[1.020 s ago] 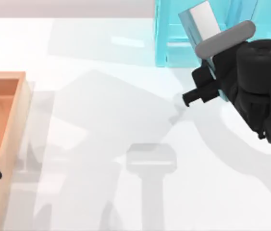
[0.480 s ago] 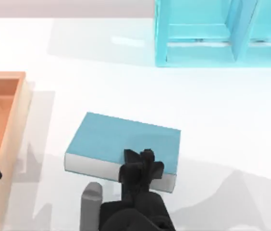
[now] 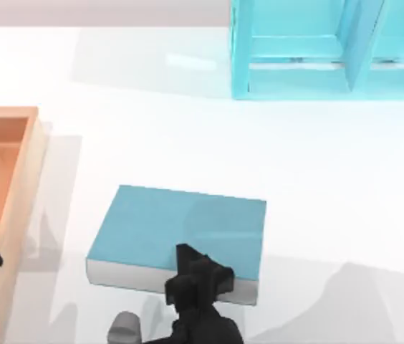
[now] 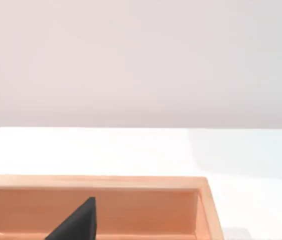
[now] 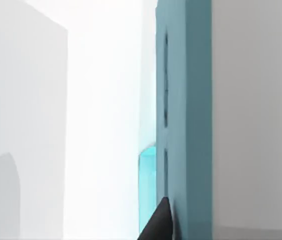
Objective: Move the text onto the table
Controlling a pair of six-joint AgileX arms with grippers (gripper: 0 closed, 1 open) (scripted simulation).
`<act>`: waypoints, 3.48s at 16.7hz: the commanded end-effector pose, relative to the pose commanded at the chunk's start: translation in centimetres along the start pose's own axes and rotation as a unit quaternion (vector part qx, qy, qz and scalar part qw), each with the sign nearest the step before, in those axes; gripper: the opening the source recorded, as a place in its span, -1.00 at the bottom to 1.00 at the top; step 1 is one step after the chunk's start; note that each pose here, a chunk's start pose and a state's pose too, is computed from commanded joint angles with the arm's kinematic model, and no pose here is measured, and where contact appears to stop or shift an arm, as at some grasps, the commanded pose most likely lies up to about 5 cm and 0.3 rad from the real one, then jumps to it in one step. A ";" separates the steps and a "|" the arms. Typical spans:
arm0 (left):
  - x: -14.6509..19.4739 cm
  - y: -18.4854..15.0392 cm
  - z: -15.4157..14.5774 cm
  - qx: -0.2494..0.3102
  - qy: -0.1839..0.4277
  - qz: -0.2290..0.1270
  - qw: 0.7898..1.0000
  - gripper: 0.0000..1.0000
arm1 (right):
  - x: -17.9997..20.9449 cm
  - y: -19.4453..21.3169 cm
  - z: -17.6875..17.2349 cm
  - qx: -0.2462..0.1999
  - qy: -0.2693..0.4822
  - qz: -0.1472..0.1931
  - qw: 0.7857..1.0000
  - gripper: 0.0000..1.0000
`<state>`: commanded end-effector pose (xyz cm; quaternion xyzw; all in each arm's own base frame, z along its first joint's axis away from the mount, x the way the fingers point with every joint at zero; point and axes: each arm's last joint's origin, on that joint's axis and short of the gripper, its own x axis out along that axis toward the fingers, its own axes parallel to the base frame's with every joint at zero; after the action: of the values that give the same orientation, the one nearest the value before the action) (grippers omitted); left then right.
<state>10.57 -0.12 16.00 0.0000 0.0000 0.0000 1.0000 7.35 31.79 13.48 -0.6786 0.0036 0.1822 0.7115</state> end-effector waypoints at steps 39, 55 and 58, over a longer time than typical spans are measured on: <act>0.0 0.0 0.0 0.000 0.000 0.000 1.000 1.00 | 0.4 3.1 -0.3 -0.004 0.002 0.001 1.000 1.00; 0.0 0.0 0.0 0.000 0.000 0.000 1.000 1.00 | -10.2 8.5 3.7 -0.028 -0.051 0.041 0.997 1.00; 0.0 0.0 0.0 0.000 0.000 0.000 1.000 1.00 | -12.7 8.8 3.5 -0.036 -0.040 0.036 0.998 1.00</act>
<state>10.57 -0.12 16.00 0.0000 0.0000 0.0000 1.0000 -7.71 32.03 8.48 -0.6959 -0.0071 0.2340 0.6790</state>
